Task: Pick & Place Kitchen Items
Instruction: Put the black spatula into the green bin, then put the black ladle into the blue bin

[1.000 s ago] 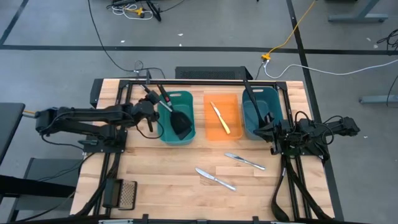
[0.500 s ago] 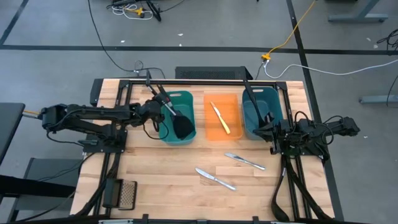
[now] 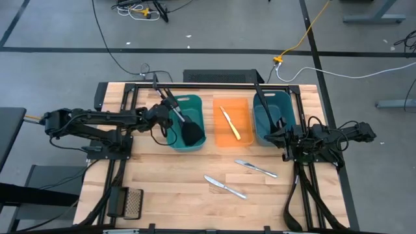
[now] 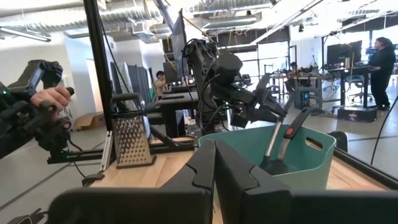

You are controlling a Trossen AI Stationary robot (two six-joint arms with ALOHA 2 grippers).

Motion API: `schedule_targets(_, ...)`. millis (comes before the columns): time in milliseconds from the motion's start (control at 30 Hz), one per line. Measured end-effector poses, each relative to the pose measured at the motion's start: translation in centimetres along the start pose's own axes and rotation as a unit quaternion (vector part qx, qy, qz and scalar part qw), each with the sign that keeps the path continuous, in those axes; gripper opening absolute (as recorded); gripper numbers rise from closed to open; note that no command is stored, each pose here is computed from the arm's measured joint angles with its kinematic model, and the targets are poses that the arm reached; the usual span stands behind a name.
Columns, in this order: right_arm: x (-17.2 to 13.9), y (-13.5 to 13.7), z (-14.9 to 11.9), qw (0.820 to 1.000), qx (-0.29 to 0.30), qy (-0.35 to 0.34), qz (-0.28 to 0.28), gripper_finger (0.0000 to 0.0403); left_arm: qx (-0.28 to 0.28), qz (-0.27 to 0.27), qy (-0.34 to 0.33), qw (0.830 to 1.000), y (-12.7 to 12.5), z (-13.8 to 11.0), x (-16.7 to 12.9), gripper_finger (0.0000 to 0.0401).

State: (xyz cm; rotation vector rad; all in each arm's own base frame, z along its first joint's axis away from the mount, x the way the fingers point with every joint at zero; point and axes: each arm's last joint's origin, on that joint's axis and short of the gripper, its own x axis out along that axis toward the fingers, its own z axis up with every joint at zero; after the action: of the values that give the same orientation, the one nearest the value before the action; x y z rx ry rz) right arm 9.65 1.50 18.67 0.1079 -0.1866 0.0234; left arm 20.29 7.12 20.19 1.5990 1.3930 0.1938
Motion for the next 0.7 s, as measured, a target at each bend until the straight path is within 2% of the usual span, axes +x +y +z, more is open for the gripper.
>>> schedule_targets(167,0.0,0.0,0.0,1.000,0.000,0.000,0.000,0.0013,-0.011,0.002,0.038,0.999,0.9,-0.5,-0.4,0.0215)
schedule_targets(367,0.0,0.0,0.0,1.000,0.000,0.000,0.000,0.0013,-0.025,0.001,0.058,0.998,4.1,-2.1,-3.1,0.0216)
schedule_targets(433,0.0,0.0,0.0,1.000,0.000,-0.001,0.000,0.0013,-0.074,0.016,0.060,0.995,5.6,-3.3,-4.4,0.0209)
schedule_targets(500,0.0,0.0,0.0,1.000,0.000,-0.001,0.000,0.0013,-0.157,0.032,0.057,0.985,7.0,-5.2,-6.1,0.0197)
schedule_targets(567,0.0,0.0,0.0,1.000,0.000,-0.001,0.000,0.0013,-0.267,0.034,0.017,0.963,7.8,-7.5,-8.0,0.0180)
schedule_targets(600,0.0,0.0,0.0,1.000,0.000,0.000,0.000,0.0013,-0.332,0.030,-0.024,0.943,8.0,-8.7,-9.0,0.0170)
schedule_targets(667,0.0,0.0,0.0,1.000,0.000,0.000,0.000,0.0013,-0.458,0.005,-0.109,0.882,7.8,-10.9,-10.8,0.0144)
schedule_targets(700,0.0,0.0,0.0,1.000,0.000,0.000,0.000,0.0013,-0.522,-0.003,-0.153,0.839,7.7,-12.0,-11.6,0.0128)
